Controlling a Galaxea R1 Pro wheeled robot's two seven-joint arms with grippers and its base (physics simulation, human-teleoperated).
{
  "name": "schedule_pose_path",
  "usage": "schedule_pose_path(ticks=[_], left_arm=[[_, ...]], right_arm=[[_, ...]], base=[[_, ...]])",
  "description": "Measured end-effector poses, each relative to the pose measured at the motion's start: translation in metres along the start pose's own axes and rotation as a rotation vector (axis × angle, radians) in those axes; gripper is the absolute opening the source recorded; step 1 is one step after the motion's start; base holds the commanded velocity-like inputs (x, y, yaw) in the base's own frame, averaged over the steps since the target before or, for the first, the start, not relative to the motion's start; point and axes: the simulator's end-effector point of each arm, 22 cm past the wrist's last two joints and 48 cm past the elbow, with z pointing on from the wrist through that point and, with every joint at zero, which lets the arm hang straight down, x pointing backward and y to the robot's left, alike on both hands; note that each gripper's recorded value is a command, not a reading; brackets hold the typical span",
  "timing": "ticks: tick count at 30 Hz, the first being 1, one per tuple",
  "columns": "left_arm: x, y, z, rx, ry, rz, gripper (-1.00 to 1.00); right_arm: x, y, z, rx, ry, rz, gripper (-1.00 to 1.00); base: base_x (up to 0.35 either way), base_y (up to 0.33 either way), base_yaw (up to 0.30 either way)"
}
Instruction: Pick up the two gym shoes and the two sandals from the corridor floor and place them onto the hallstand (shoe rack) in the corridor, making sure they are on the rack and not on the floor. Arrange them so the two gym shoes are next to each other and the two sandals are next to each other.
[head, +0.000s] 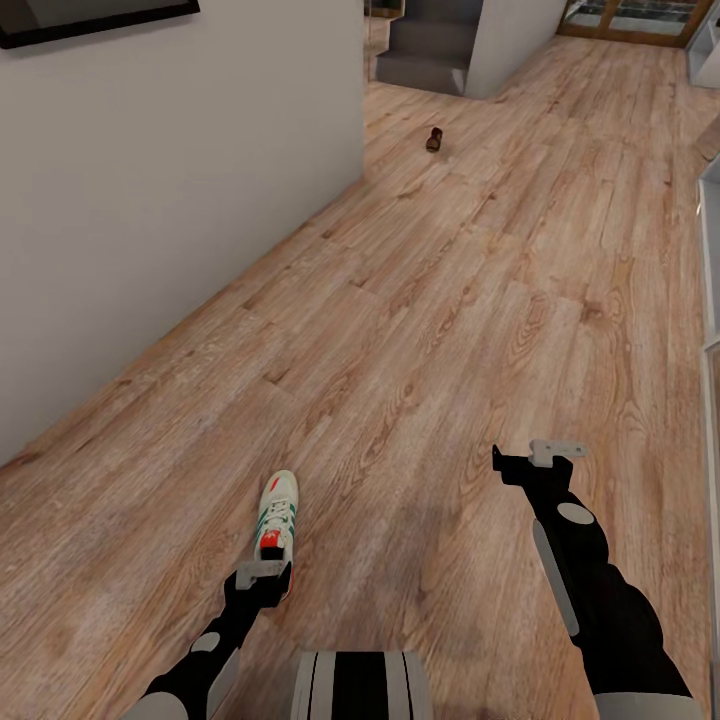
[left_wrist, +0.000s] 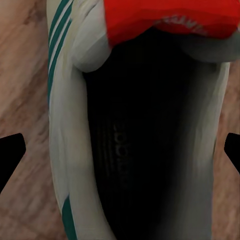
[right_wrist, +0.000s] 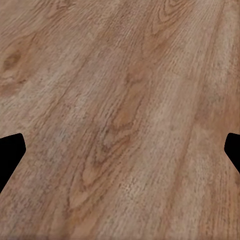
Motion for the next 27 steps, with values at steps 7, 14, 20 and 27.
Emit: schedule_pose_path(ticks=[7, 14, 20, 27], left_arm=[[0.014, 0.001, 0.001, -0.002, 0.024, -0.002, 1.00], [0.017, 0.002, 0.001, -0.003, 0.029, -0.003, 1.00], [0.017, 0.002, 0.001, -0.003, 0.029, -0.003, 1.00], [0.027, 0.002, 0.003, -0.004, 0.045, -0.006, 1.00]], right_arm=[[0.012, 0.002, 0.005, -0.001, 0.020, -0.004, 1.00], [0.014, 0.002, 0.006, -0.001, 0.024, -0.005, 1.00], [0.014, 0.002, 0.006, -0.001, 0.024, -0.005, 1.00], [0.024, 0.003, 0.010, -0.002, 0.040, -0.009, 1.00]], base=[[0.000, 0.000, 0.000], [0.000, 0.000, 0.000], [0.000, 0.000, 0.000], [0.000, 0.000, 0.000]])
